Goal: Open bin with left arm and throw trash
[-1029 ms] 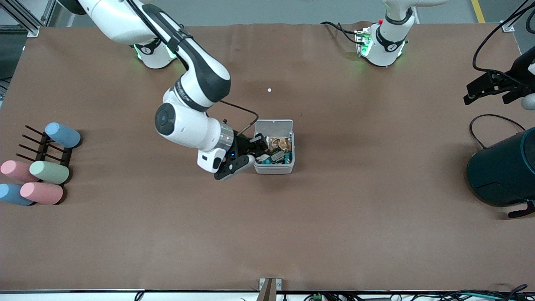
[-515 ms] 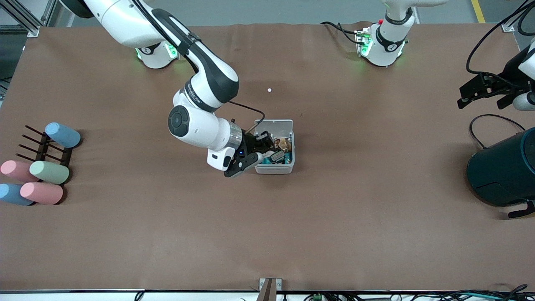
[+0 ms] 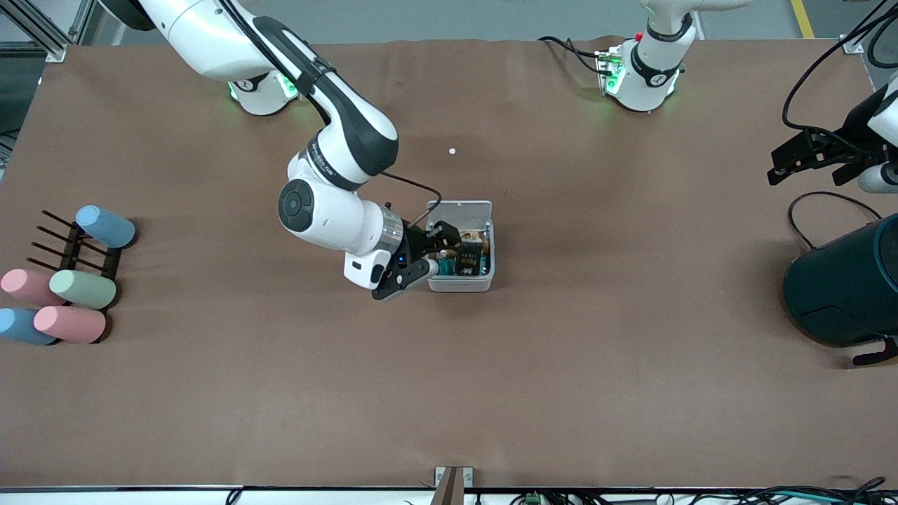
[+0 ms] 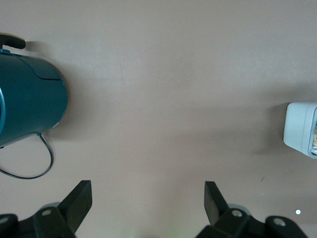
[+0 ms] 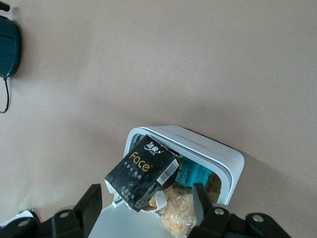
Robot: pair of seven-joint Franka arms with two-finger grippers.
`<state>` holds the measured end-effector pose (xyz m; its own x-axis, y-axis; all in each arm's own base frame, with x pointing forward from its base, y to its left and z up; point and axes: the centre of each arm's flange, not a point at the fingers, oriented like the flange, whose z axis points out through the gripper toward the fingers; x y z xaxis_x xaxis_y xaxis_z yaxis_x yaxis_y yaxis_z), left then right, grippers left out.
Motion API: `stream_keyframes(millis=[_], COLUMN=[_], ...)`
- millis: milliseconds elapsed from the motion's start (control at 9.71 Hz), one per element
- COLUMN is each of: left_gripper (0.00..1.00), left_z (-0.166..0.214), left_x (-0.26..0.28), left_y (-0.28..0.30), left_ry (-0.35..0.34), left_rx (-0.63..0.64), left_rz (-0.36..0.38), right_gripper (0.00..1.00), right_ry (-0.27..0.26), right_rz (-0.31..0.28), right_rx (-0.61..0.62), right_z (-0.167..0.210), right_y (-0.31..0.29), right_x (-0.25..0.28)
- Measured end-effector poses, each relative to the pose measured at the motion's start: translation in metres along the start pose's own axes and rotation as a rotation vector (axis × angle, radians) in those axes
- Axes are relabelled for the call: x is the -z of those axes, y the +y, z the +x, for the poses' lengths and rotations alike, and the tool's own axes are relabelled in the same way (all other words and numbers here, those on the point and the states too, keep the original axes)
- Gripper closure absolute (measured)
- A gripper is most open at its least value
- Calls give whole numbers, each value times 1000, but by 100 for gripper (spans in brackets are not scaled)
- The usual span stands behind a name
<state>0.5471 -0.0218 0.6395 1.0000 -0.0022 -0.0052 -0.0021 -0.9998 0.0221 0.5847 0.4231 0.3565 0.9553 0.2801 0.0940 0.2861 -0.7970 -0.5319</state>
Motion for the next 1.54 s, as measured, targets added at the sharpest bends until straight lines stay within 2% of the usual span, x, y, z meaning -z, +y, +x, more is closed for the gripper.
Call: stream_keyframes(millis=[412, 618, 824, 926, 1132, 1338, 1544], left_gripper=[0, 0, 0, 0, 0, 0, 0], left_z=[0, 0, 0, 1, 1, 1, 1], left_x=[-2, -3, -3, -3, -3, -4, -5], left_y=[-6, -6, -6, -6, -6, -6, -6], left_ry=[-5, -5, -6, -6, -7, -7, -10], left_rx=[10, 10, 10, 10, 10, 10, 11], left_rz=[0, 0, 0, 0, 0, 0, 0], right_gripper=[16, 13, 10, 4, 1, 1, 0], right_ry=[6, 20, -9, -34, -70, -81, -73], right_rz=[-3, -27, -91, -131, -222, -266, -304], right_rx=[-10, -16, -9, -9, 8, 36, -9], right_z=[3, 9, 15, 17, 18, 18, 11], right_y=[7, 25, 56, 76, 121, 169, 207], right_x=[4, 14, 33, 50, 93, 134, 190])
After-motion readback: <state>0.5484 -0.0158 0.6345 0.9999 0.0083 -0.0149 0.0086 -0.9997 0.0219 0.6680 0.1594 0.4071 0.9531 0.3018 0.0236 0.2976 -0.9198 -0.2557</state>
